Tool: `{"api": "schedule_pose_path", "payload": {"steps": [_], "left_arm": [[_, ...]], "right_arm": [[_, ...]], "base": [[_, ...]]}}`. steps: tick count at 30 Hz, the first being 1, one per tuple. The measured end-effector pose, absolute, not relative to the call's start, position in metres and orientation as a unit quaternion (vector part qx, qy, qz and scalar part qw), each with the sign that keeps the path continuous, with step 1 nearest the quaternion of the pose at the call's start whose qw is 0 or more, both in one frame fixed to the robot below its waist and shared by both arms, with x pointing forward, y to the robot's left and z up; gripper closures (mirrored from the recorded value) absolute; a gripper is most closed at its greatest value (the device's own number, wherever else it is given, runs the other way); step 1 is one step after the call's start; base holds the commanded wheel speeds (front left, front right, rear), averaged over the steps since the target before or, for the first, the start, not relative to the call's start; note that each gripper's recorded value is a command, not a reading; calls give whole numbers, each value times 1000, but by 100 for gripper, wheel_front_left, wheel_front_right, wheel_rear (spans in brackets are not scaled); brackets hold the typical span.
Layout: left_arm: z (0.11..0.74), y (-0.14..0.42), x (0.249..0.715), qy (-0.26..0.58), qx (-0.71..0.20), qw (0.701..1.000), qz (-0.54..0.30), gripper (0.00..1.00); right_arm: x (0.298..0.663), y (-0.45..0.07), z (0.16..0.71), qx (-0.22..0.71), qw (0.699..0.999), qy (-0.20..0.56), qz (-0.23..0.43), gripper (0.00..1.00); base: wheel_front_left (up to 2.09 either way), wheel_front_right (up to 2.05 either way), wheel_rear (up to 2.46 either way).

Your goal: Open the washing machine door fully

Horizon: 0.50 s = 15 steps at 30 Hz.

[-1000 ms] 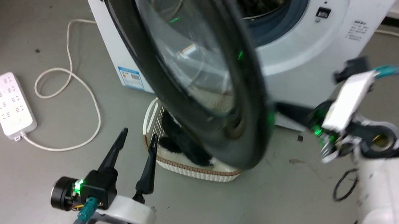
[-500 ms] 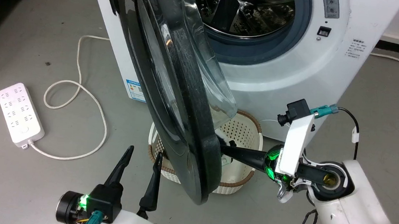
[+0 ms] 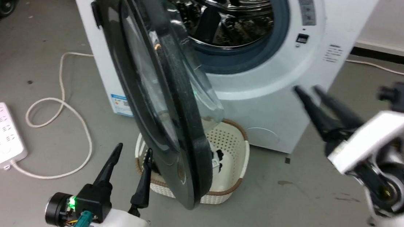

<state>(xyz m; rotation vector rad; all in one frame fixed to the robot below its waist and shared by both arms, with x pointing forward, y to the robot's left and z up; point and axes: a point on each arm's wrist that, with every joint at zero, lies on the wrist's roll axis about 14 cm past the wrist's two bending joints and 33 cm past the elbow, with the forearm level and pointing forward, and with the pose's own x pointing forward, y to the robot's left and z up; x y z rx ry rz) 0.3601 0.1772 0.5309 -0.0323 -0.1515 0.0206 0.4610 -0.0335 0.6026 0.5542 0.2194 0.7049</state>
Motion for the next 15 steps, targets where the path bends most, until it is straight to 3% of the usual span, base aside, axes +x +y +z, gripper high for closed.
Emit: {"api": "schedule_pose_path", "payload": {"steps": [3, 6, 11, 15], "left_arm": [[535, 175, 364, -82, -17, 996, 7, 0], [541, 172, 367, -92, -18, 996, 3, 0], [544, 168, 368, -97, -20, 995, -4, 0], [542, 167, 366, -94, -22, 995, -8, 0]], "right_arm": [[459, -72, 616, 175, 939, 7, 294, 0], [450, -108, 618, 101, 962, -63, 246, 0], [428, -150, 614, -17, 976, -134, 173, 0], [405, -160, 602, -50, 979, -155, 125, 0]], "base": [[0, 0, 0], [0, 0, 0], [0, 0, 0], [0, 0, 0]]}}
